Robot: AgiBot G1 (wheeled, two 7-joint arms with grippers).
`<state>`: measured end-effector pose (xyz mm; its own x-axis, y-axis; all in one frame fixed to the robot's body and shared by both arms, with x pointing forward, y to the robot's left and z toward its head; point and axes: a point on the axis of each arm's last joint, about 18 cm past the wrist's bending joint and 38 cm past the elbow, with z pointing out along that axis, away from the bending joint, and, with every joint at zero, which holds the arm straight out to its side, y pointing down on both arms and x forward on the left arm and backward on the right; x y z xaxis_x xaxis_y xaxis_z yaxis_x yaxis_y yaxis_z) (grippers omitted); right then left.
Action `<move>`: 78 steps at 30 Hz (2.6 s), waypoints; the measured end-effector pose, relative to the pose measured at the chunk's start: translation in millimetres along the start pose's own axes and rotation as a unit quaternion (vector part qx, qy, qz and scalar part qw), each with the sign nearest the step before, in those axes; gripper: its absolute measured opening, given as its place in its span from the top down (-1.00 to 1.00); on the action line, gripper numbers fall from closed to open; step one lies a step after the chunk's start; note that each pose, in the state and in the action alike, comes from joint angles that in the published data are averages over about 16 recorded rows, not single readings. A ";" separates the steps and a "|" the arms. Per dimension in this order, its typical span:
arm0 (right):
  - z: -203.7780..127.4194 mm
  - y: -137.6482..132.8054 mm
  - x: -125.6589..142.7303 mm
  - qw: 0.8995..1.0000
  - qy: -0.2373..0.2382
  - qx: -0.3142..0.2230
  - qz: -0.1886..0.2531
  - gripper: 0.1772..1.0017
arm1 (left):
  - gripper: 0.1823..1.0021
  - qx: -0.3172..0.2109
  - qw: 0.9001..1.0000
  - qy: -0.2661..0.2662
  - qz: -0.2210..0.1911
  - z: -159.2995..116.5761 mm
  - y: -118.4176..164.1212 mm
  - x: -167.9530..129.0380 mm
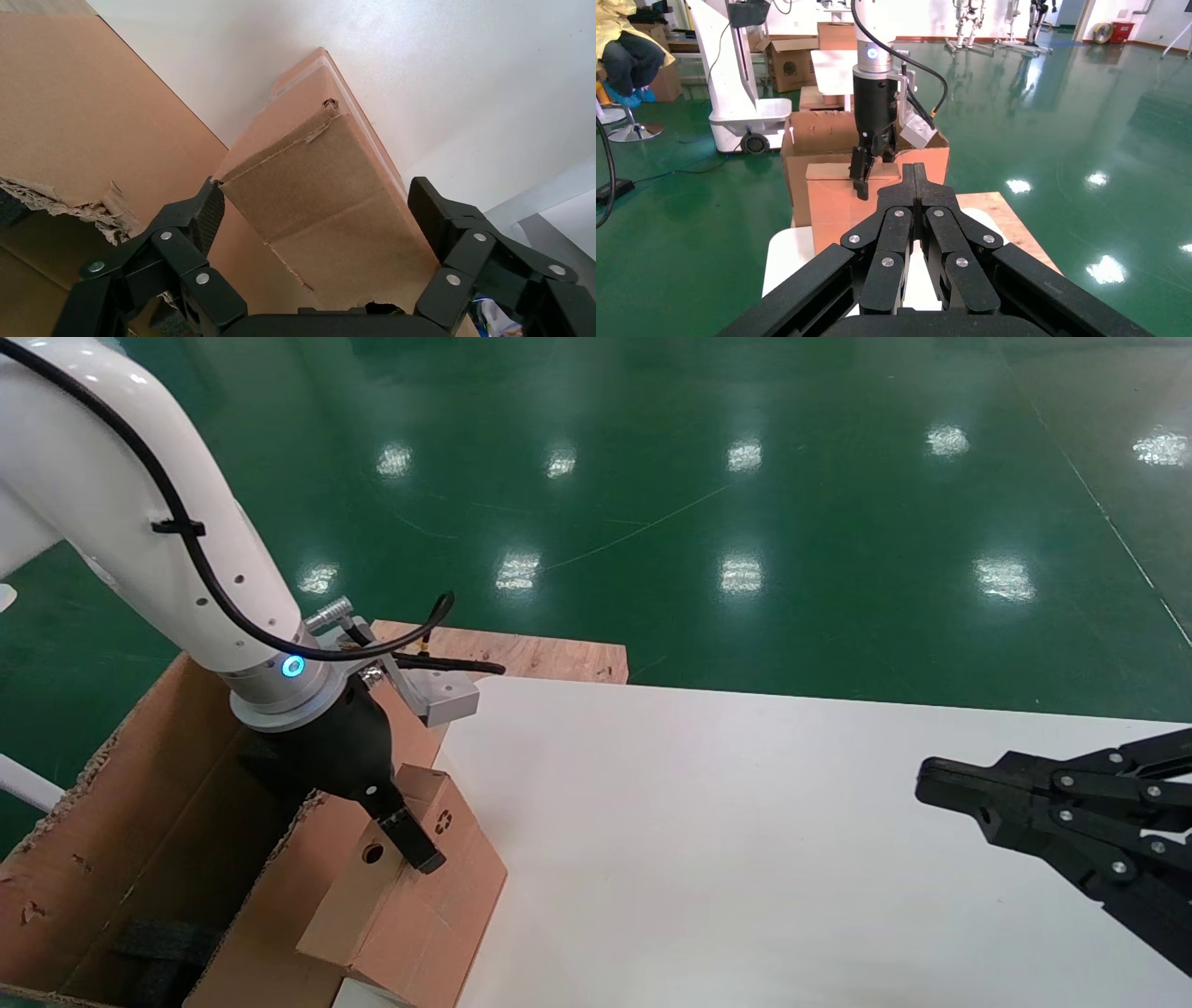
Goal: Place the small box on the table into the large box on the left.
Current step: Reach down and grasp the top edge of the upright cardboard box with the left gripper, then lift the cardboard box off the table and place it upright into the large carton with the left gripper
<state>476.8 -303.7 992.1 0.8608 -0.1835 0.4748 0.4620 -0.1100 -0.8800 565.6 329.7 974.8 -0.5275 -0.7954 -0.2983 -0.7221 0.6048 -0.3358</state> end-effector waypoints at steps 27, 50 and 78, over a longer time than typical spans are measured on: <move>0.0 0.0 0.0 1.000 0.000 0.000 0.000 0.97 | 0.17 0.005 1.000 -0.008 -0.002 -1.9 -2.1 -2.8; 0.0 0.0 0.1 1.000 0.000 0.000 0.000 0.97 | 0.55 0.293 0.941 -0.145 -0.091 -144.1 -83.5 -90.1; 0.0 0.0 0.1 1.000 0.000 0.000 0.000 0.97 | 0.56 0.232 0.924 -0.252 -0.172 -208.3 50.6 -185.4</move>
<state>476.8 -303.8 992.1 0.8608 -0.1835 0.4748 0.4620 -0.1100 -0.8801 533.7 499.9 1199.2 0.0570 -0.8956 -0.4412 -0.4767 0.3638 -0.8002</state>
